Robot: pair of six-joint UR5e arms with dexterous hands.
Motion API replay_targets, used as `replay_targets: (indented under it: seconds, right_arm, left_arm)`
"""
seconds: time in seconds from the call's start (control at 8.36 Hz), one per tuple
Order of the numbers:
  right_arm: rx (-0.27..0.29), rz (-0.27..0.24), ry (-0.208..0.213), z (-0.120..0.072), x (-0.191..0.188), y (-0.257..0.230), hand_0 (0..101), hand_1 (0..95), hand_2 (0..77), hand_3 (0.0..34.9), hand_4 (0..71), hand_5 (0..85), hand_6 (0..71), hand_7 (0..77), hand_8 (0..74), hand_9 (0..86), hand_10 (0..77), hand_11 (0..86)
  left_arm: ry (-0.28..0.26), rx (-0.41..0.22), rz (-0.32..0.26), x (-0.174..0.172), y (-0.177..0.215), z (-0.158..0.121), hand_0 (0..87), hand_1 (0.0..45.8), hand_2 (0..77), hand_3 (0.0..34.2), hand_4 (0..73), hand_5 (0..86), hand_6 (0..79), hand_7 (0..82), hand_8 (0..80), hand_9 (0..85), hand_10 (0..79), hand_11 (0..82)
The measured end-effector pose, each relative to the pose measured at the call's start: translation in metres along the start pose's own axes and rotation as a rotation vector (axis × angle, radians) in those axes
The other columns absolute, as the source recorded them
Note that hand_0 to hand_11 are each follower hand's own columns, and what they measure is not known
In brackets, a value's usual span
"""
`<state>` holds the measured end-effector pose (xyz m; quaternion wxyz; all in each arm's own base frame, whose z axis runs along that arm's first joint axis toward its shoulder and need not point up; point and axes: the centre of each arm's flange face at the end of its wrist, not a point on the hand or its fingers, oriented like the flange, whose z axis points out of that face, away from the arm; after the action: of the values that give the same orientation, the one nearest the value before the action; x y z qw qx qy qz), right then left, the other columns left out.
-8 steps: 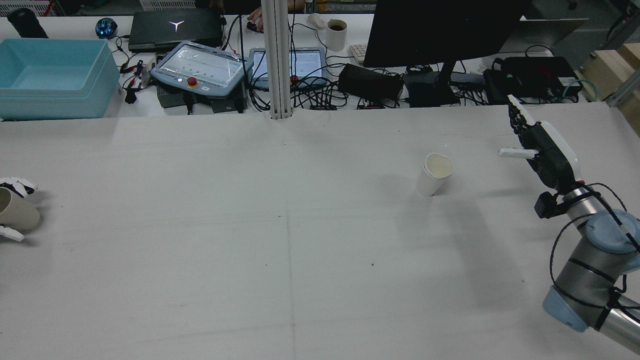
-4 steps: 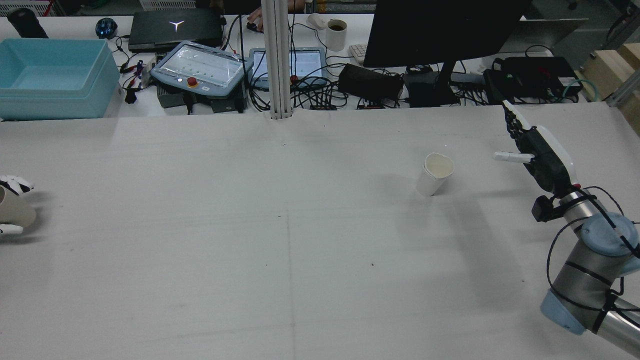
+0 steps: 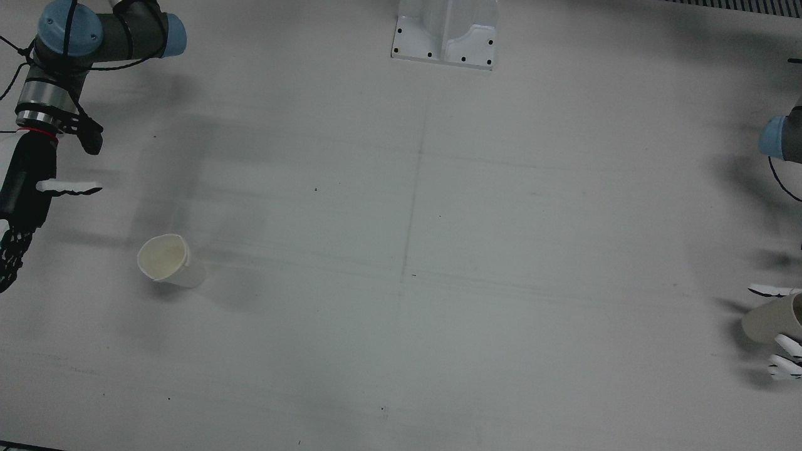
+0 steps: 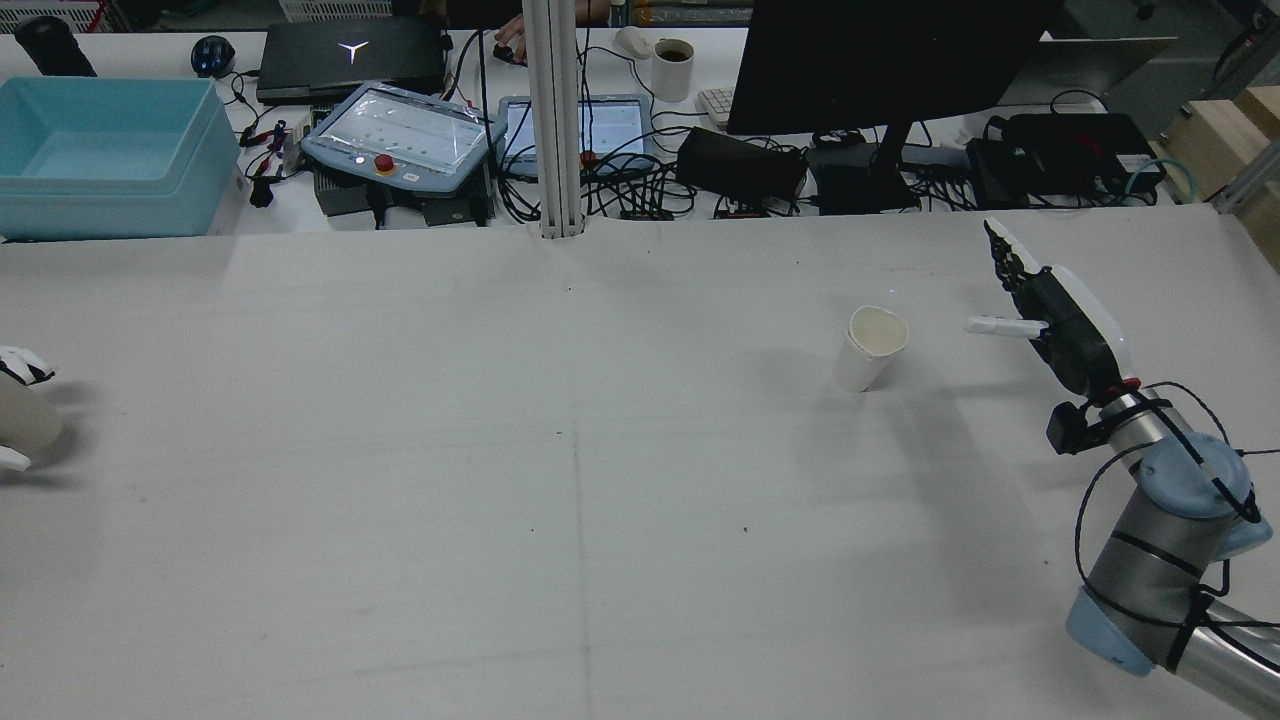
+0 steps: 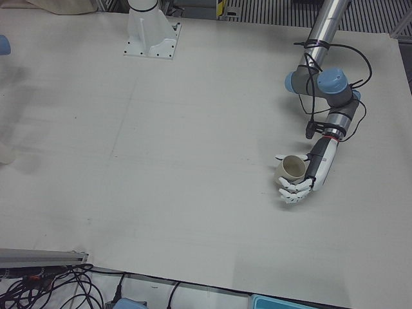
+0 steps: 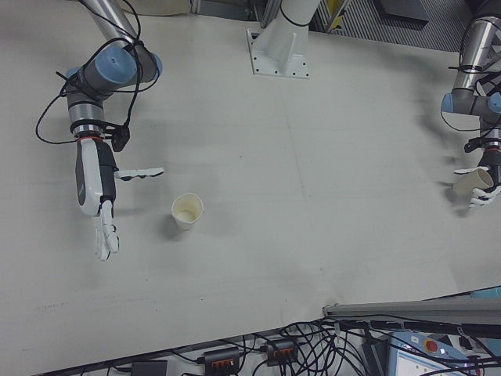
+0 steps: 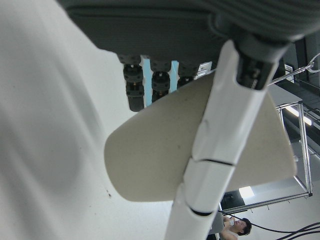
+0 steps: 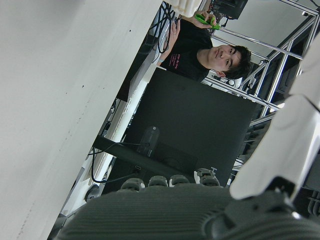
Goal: Pour water
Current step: 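Reach the right hand to the white paper cup and grasp it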
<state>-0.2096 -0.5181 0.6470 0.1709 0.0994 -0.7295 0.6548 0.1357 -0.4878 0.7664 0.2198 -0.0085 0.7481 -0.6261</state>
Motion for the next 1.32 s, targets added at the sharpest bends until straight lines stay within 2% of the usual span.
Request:
replay_targets:
  seconds: [0.12,0.24,0.36,0.6,0.72,0.84,0.96,1.08,1.32]
  right_arm:
    - [-0.002,-0.004,0.014,0.004,0.012,0.003,42,12.0,4.4,0.0,0.0,7.6,0.5,1.1,0.5,1.1,0.0,1.1]
    - [-0.006,-0.009,0.035,0.008,0.030,0.010,42,6.5,4.9,0.0,0.0,7.6,0.5,1.1,0.5,1.1,0.5,0.5]
    - [-0.010,-0.016,0.050,0.012,0.049,0.017,43,9.8,2.2,0.0,0.0,7.6,0.5,1.1,0.5,0.5,0.5,0.5]
    - [-0.024,-0.026,0.051,0.015,0.078,0.036,43,12.0,2.7,0.0,0.0,6.0,0.5,1.1,0.5,0.5,0.0,1.1]
    - [-0.039,-0.033,0.047,0.019,0.088,0.050,45,10.9,7.1,0.0,0.0,4.4,0.5,1.1,0.5,0.5,0.0,0.5]
    - [-0.051,-0.036,0.045,0.022,0.094,0.061,45,13.1,2.7,0.0,0.0,6.5,0.5,1.1,0.0,1.1,0.5,0.5]
    - [-0.058,-0.036,0.045,0.024,0.097,0.068,45,13.1,2.7,0.0,0.0,6.5,0.5,1.1,0.0,1.1,0.0,1.1]
    - [-0.061,-0.038,0.046,0.024,0.099,0.070,45,12.0,10.4,0.0,0.0,6.5,0.5,1.1,0.5,0.5,0.5,0.5]
    - [-0.065,-0.039,0.054,0.022,0.104,0.073,46,14.2,9.8,0.0,0.0,6.5,0.5,1.1,0.0,1.1,0.5,1.1]
  left_arm:
    - [0.000,0.006,0.002,0.001,-0.003,-0.003,80.2,31.1,6.0,0.1,44.7,40.9,27.8,40.9,21.3,31.6,14.2,22.4]
    - [-0.002,0.011,0.004,0.001,-0.005,-0.006,80.2,31.1,6.5,0.1,45.3,40.9,27.8,40.9,21.3,31.6,14.2,22.4]
    - [-0.002,0.013,0.005,0.001,-0.006,-0.007,80.2,30.5,9.8,0.1,45.3,40.9,27.3,39.8,21.3,31.6,14.2,22.4]
    - [-0.002,0.015,0.005,0.001,-0.007,-0.009,80.2,30.5,11.4,0.1,45.3,41.5,25.6,38.7,21.3,31.6,13.1,22.4]
    - [-0.001,0.015,0.005,0.001,-0.007,-0.009,80.2,30.5,11.4,0.2,45.3,41.5,26.7,38.7,21.3,31.6,13.1,22.4]
    - [-0.001,0.016,0.005,0.001,-0.008,-0.009,80.2,30.5,11.4,0.2,45.3,41.5,26.7,38.7,21.3,31.6,13.1,22.4]
    - [-0.001,0.017,0.006,0.001,-0.009,-0.010,80.2,30.5,11.4,0.1,45.3,41.5,26.2,38.7,19.6,31.6,13.1,22.4]
    - [-0.001,0.018,0.006,0.001,-0.009,-0.010,80.2,30.5,11.4,0.1,45.3,41.5,26.2,38.7,19.6,31.6,13.1,22.4]
    - [-0.002,0.018,0.009,0.000,-0.010,-0.011,80.0,30.0,11.4,0.1,45.3,41.5,26.7,38.2,20.7,31.6,13.1,22.4]
